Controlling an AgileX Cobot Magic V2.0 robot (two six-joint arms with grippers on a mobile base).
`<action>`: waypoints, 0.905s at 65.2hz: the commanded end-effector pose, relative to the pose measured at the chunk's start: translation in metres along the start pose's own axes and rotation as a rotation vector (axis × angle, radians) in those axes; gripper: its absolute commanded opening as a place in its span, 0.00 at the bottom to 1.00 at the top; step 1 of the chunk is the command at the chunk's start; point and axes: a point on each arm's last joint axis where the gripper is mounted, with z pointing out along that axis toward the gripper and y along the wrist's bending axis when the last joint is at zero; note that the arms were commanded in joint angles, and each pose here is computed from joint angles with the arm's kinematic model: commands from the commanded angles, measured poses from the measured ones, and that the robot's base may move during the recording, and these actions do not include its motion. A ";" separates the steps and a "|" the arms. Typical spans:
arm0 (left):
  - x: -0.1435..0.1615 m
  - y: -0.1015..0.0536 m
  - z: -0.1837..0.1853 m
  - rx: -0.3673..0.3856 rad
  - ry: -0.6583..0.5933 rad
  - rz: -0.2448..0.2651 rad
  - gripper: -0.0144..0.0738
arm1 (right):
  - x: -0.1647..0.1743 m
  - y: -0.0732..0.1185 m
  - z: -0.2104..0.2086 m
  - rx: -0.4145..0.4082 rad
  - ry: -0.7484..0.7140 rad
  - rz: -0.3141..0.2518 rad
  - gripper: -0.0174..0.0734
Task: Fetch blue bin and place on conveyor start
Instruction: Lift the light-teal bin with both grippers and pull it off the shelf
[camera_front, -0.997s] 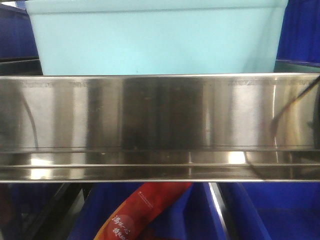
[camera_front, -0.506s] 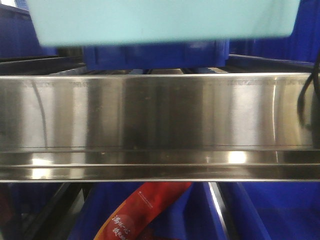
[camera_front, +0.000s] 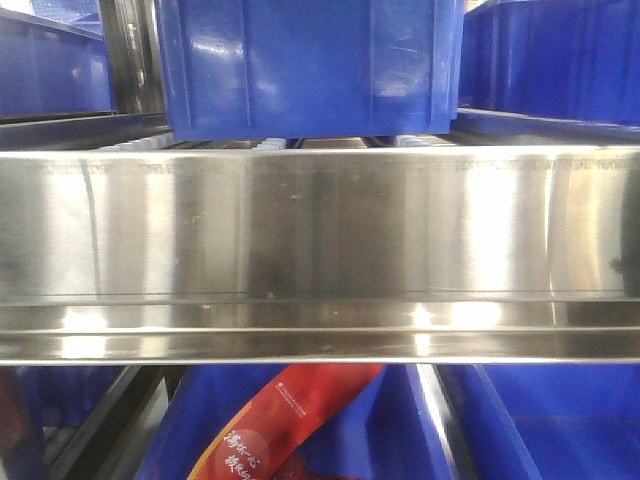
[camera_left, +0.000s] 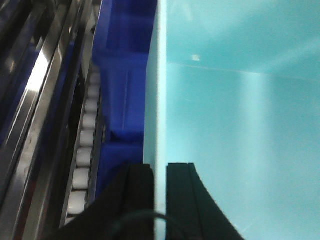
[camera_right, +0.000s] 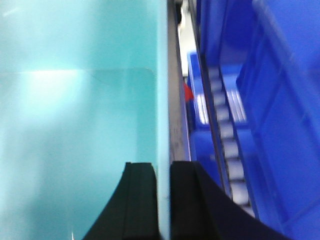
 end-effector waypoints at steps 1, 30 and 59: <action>-0.007 0.001 -0.015 0.021 -0.042 0.004 0.04 | -0.009 -0.003 -0.013 0.000 -0.068 -0.004 0.02; -0.008 0.000 -0.016 0.033 -0.057 0.005 0.04 | -0.011 -0.003 -0.015 -0.007 -0.085 -0.018 0.02; -0.018 0.001 -0.027 0.037 -0.114 -0.001 0.04 | -0.018 -0.003 -0.025 -0.021 -0.125 -0.013 0.02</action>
